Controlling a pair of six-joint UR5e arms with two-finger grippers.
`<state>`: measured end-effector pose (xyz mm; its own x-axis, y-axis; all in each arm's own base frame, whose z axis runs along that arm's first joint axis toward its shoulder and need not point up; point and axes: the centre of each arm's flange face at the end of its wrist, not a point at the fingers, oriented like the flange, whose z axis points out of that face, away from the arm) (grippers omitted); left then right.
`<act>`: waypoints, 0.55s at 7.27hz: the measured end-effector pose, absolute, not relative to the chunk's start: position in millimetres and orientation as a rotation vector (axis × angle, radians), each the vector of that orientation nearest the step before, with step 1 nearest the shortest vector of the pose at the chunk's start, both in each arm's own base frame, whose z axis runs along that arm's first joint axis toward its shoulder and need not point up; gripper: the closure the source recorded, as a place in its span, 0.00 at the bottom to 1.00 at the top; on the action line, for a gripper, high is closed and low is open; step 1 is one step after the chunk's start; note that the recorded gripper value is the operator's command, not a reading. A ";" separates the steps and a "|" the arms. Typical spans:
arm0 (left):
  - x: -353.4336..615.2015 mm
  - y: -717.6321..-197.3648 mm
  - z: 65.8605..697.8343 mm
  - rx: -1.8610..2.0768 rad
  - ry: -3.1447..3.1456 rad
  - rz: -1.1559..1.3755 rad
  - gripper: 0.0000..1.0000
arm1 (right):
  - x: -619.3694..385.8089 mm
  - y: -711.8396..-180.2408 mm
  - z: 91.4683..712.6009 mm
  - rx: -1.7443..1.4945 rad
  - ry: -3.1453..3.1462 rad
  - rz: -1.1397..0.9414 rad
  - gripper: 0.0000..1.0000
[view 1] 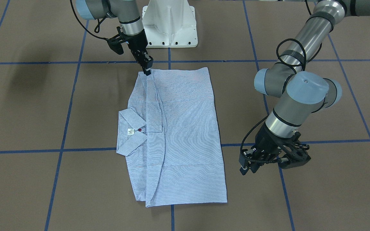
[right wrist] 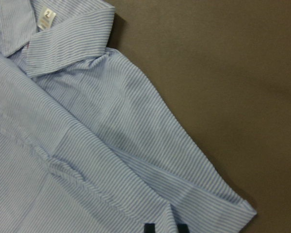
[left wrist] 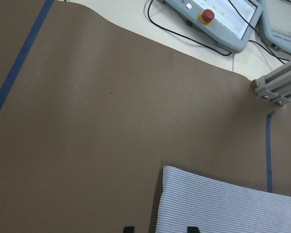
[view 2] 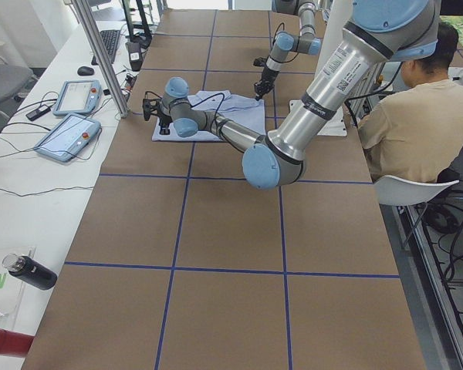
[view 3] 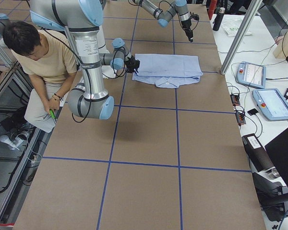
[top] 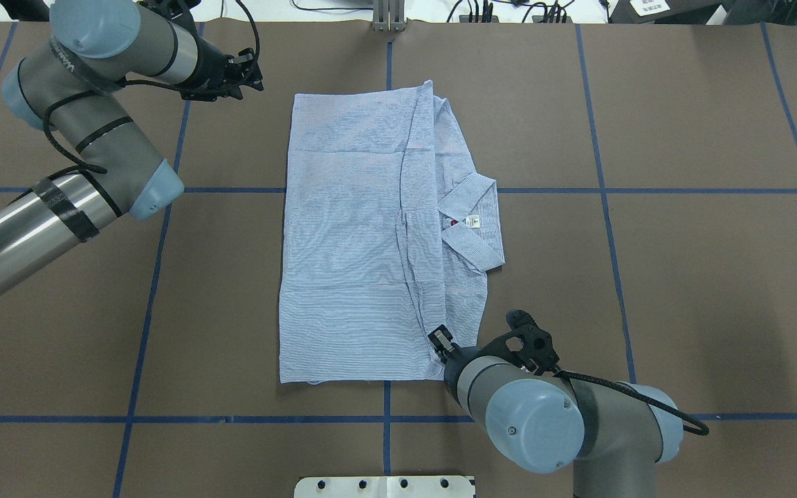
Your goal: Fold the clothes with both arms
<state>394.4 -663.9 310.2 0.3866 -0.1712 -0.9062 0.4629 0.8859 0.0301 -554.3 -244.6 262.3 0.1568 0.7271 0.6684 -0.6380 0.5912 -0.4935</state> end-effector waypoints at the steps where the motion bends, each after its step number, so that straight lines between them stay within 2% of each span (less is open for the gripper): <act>1: 394.4 -663.9 310.3 0.299 1.105 -0.411 0.53 | -557.4 -247.0 243.9 -0.086 -0.997 0.956 0.01; 2: 394.4 -663.9 310.2 0.299 1.105 -0.411 0.53 | -560.9 -248.3 229.8 -0.070 -0.975 0.936 0.02; 4: 393.3 -663.6 312.2 0.298 1.103 -0.412 0.53 | -565.7 -249.3 223.2 -0.021 -0.948 0.848 0.18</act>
